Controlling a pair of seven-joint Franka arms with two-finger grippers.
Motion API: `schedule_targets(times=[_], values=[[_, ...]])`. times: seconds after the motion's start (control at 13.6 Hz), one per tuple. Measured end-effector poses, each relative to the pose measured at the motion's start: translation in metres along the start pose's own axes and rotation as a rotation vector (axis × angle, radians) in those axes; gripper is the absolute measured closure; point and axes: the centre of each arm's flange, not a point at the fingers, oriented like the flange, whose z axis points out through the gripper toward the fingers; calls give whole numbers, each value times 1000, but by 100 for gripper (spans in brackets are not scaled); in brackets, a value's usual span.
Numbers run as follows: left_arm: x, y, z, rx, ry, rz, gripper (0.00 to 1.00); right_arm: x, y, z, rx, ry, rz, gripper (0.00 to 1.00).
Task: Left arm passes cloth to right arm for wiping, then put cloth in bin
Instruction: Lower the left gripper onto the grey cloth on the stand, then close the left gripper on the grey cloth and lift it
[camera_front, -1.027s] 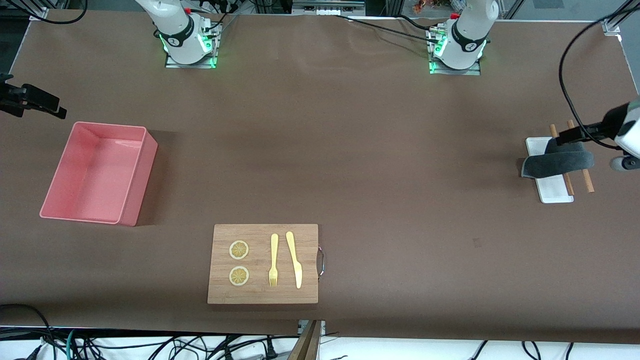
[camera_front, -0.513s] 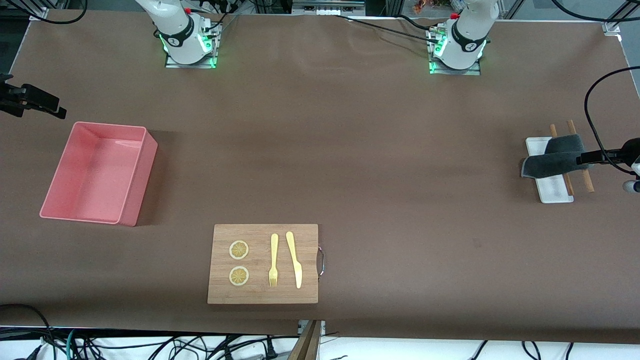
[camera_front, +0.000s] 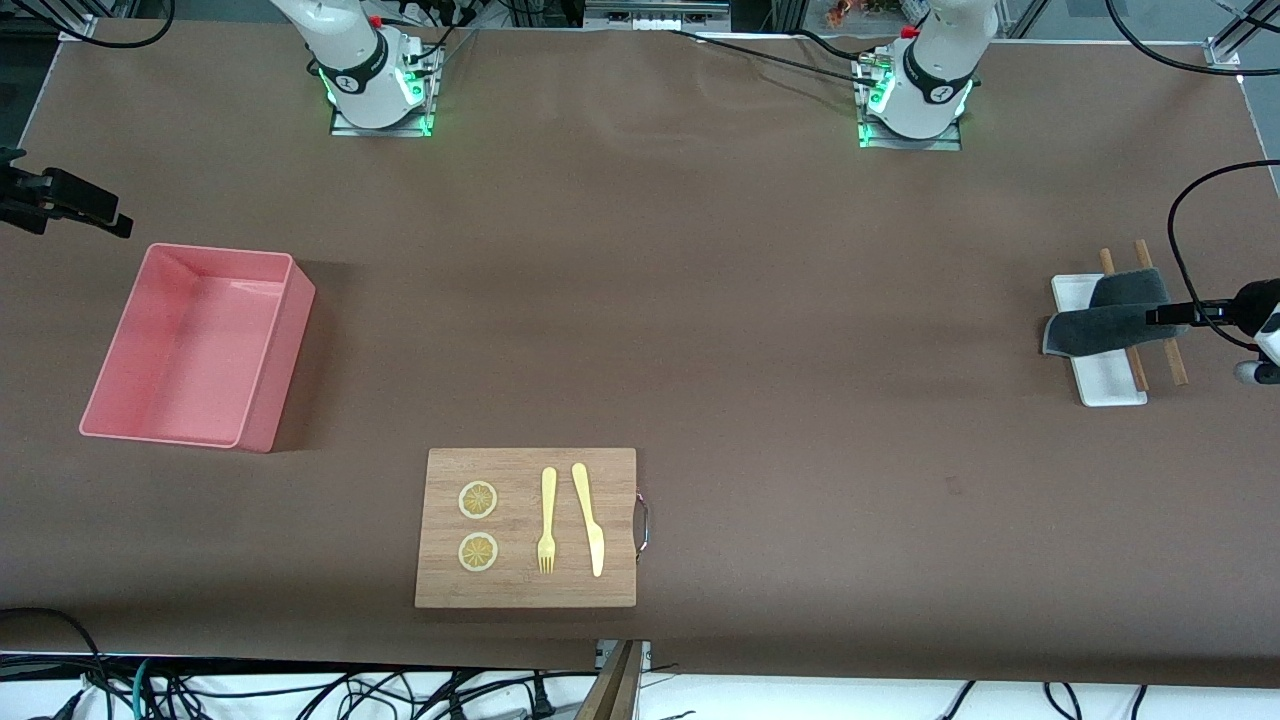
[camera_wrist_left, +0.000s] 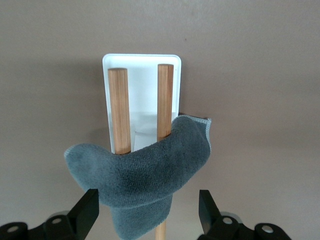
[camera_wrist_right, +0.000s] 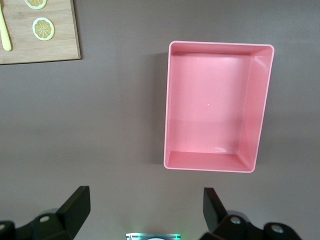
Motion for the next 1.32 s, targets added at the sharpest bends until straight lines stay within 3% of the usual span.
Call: schedule_targets(times=[0.15, 0.22, 0.37, 0.51, 0.73, 0.95, 1.03, 1.17, 1.32], values=[[1, -1, 8, -9, -12, 6, 23, 0, 0, 0, 0, 0, 0, 0], [2, 0, 10, -11, -14, 10, 23, 0, 0, 0, 0, 0, 0, 0], [3, 0, 10, -11, -15, 21, 40, 0, 0, 0, 0, 0, 0, 0], [2, 0, 10, -12, -15, 33, 45, 0, 0, 0, 0, 0, 0, 0], [0, -7, 12, -17, -16, 31, 44, 0, 0, 0, 0, 0, 1, 0], [0, -9, 12, -17, -14, 35, 19, 0, 0, 0, 0, 0, 1, 0], [0, -9, 11, -17, -14, 34, 18, 0, 0, 0, 0, 0, 1, 0], [-2, -14, 13, -21, -15, 39, 20, 0, 0, 0, 0, 0, 1, 0], [-3, -20, 16, -26, -16, 57, 39, 0, 0, 0, 0, 0, 1, 0]])
